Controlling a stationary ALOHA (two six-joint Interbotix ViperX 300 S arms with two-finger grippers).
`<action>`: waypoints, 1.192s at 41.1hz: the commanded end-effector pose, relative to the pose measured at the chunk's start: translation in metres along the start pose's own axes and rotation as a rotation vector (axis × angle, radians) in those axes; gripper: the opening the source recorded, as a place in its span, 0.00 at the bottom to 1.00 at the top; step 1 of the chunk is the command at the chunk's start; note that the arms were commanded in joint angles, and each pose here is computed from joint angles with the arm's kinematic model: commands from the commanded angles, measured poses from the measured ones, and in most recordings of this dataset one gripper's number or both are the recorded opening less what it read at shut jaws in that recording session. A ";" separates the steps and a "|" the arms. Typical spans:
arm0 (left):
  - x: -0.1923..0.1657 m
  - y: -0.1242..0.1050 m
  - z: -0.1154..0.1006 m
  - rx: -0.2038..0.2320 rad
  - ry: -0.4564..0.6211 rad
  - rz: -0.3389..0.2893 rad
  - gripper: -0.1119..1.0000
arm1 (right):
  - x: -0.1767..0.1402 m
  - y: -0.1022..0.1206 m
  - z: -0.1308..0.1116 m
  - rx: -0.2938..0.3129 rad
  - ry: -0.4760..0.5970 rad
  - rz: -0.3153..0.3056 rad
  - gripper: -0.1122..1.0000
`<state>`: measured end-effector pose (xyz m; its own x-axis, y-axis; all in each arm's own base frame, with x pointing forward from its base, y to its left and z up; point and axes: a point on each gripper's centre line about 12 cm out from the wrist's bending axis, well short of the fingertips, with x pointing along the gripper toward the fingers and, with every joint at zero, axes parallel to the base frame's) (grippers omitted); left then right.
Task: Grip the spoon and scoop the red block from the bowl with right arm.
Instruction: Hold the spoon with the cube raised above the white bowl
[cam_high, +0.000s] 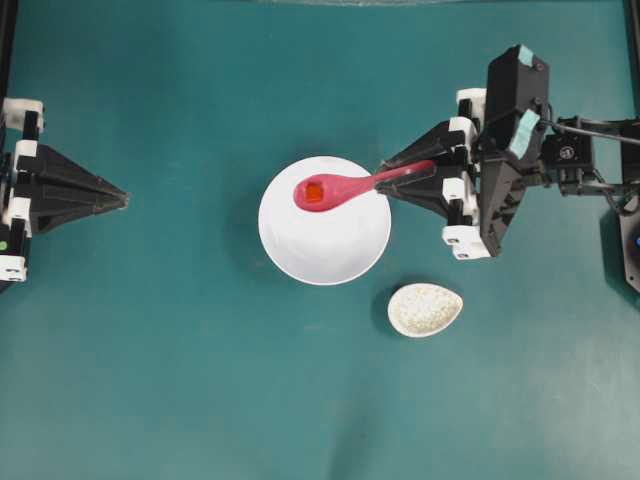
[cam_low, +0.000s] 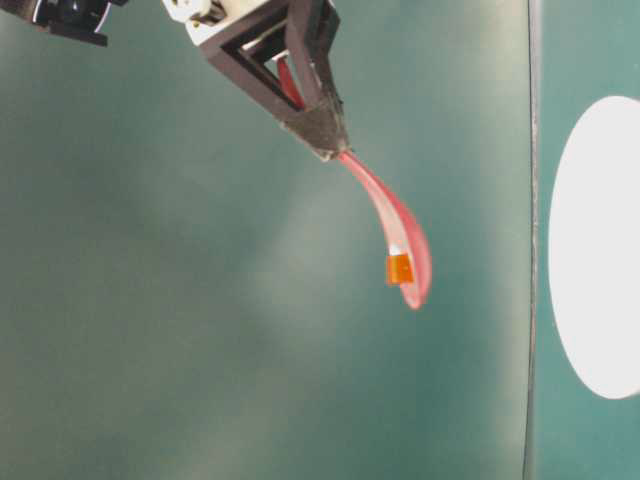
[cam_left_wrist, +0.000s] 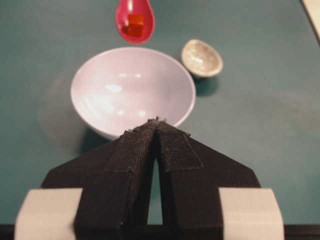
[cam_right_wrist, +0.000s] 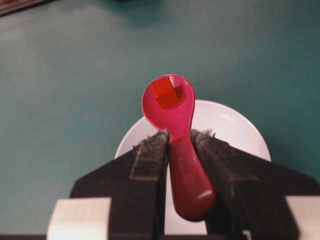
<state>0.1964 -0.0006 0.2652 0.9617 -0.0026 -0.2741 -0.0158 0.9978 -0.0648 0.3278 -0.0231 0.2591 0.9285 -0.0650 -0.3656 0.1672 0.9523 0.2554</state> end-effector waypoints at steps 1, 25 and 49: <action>0.000 -0.001 0.012 0.001 -0.029 -0.005 0.10 | -0.006 0.005 0.017 0.010 -0.066 0.020 0.31; -0.001 -0.001 0.013 -0.004 -0.034 -0.004 0.10 | -0.008 0.005 0.018 0.044 -0.082 0.022 0.31; -0.002 -0.001 0.013 -0.004 -0.035 -0.004 0.10 | -0.009 0.005 0.019 0.098 -0.081 0.022 0.30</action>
<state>0.1954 -0.0009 0.2656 0.9625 -0.0041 -0.2711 -0.0153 0.9975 -0.0693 0.3268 -0.0236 0.2672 0.9430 -0.0705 -0.3254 0.1868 0.9211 0.3417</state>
